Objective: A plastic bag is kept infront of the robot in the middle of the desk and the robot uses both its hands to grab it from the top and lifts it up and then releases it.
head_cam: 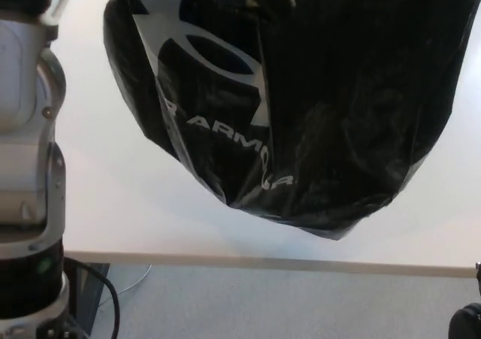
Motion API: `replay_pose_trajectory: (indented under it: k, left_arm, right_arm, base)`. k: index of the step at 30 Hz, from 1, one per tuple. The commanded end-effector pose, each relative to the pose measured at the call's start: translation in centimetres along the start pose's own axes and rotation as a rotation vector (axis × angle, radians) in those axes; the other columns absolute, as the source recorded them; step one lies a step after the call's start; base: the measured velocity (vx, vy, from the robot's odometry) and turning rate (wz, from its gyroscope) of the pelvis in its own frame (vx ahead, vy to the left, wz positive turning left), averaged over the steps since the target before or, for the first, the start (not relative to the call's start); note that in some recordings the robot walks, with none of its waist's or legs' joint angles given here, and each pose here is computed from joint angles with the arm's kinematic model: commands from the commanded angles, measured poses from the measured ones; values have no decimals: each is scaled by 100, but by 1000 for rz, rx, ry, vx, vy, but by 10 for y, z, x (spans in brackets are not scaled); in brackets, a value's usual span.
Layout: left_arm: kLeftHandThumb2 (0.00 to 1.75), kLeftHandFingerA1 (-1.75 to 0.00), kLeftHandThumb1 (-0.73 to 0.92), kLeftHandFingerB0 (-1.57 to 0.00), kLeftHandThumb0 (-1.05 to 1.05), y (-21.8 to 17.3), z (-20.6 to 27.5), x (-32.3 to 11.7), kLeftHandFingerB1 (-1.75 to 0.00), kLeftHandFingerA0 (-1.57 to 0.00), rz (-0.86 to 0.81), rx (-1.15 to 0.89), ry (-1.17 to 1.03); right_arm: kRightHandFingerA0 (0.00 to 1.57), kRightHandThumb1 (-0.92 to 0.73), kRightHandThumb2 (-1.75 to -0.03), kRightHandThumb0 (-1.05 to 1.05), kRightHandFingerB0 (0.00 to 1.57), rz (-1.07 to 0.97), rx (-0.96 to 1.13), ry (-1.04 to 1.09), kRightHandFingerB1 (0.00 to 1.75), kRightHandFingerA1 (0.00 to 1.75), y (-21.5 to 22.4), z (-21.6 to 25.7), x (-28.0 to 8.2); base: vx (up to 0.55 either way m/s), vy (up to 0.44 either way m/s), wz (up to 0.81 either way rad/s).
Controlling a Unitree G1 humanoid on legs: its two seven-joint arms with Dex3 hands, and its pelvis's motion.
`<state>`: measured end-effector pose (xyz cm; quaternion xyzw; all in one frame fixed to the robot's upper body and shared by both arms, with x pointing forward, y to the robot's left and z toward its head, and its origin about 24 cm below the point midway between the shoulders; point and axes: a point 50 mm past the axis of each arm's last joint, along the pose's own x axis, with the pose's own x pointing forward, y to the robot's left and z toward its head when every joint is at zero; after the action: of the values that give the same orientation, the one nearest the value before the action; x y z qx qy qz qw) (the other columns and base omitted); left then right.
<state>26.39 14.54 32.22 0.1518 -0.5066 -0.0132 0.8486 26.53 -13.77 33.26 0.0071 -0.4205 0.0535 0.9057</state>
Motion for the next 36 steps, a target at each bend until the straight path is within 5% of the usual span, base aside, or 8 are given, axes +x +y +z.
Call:
replay_pose_trajectory:
  k: [1,2,16,22,23,24,27,36]
  left_arm:
    - [84,-144,44,-107,-32,1,-6,-1,-132,-129,3,81,-15]
    - [57,-175,66,-73,-22,1,-8,-1,-175,-98,1,75,-10]
    - [58,-175,71,-63,-23,11,-56,-2,-175,-88,17,91,107]
    - [85,-143,52,-95,-33,9,-70,1,-128,-117,36,112,139]
    - [85,-142,52,-93,-34,9,-73,1,-127,-116,38,121,147]
    - [86,-142,52,-92,-34,10,-75,2,-125,-117,39,136,150]
    - [86,-141,51,-96,-33,13,-80,3,-126,-119,49,196,140]
    - [59,-175,72,-68,-22,11,-92,-19,-173,-88,10,192,206]
  right_arm:
    - [121,-47,-85,-35,95,28,56,67,126,142,1,-4,1]
    - [91,-67,-59,-30,67,26,58,76,165,171,1,-5,2]
    - [124,-51,-87,-35,96,-6,275,275,128,144,-4,-32,47]
    - [118,-53,-87,-35,96,-78,193,360,131,143,-4,-48,66]
    - [83,-73,-59,-28,65,-85,181,378,174,175,-5,-53,71]
    - [116,-52,-87,-35,95,-99,182,398,130,142,-7,-57,76]
    - [85,-73,-59,-25,61,-126,137,439,175,175,-10,-65,86]
    - [120,-52,-86,-39,96,-22,-138,508,132,146,-12,-102,82]
  base:
    - [0,0,0]
    - [0,0,0]
    - [0,0,0]
    - [0,0,0]
    - [0,0,0]
    - [0,0,0]
    - [0,0,0]
    - [0,0,0]
